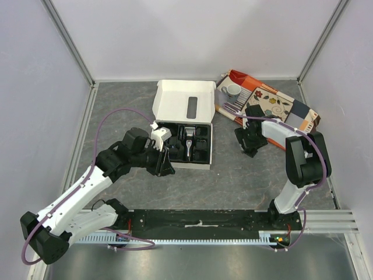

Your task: Sort the hair-cutting tools

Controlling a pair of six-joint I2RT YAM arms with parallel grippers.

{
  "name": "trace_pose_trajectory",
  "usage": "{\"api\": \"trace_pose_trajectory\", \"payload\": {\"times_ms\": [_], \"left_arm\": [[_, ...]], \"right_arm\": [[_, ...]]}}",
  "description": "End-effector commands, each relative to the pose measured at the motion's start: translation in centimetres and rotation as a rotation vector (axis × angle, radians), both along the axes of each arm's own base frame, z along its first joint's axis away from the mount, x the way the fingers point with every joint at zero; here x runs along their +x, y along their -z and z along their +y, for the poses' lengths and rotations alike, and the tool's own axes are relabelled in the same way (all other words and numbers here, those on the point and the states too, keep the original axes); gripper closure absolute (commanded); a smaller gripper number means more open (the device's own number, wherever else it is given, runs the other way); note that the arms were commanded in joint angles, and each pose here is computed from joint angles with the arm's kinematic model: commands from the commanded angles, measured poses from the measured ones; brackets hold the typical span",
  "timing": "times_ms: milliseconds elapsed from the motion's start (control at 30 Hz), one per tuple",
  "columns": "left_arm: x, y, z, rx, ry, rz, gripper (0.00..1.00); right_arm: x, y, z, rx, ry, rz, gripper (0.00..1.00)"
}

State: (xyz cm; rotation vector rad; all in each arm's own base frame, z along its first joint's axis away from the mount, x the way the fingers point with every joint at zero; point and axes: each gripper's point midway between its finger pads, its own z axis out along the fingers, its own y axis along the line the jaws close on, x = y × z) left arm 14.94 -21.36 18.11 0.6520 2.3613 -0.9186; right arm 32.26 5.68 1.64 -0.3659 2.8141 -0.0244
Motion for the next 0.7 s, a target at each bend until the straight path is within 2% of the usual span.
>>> {"api": "trace_pose_trajectory", "payload": {"times_ms": [0, 167, 400, 533, 667], "left_arm": [[-0.4, -1.5, -0.7, -0.056, 0.028, -0.005, 0.62], [-0.6, -1.8, -0.4, -0.055, 0.021, -0.011, 0.62], [-0.8, -2.3, -0.1, -0.065, 0.005, -0.025, 0.62], [-0.7, -2.7, 0.3, -0.063, -0.013, -0.042, 0.63], [-0.8, -3.0, 0.8, -0.055, -0.031, -0.053, 0.62]], "right_arm": [[-1.7, 1.5, 0.5, 0.028, 0.01, 0.072, 0.25], [-2.4, 1.6, 0.5, 0.034, 0.046, 0.091, 0.36], [-2.5, 1.1, 0.8, 0.06, 0.17, 0.069, 0.46], [-1.8, 0.8, 1.6, 0.11, 0.285, 0.013, 0.46], [-1.9, 0.9, 1.8, 0.098, 0.387, -0.027, 0.36]]}}
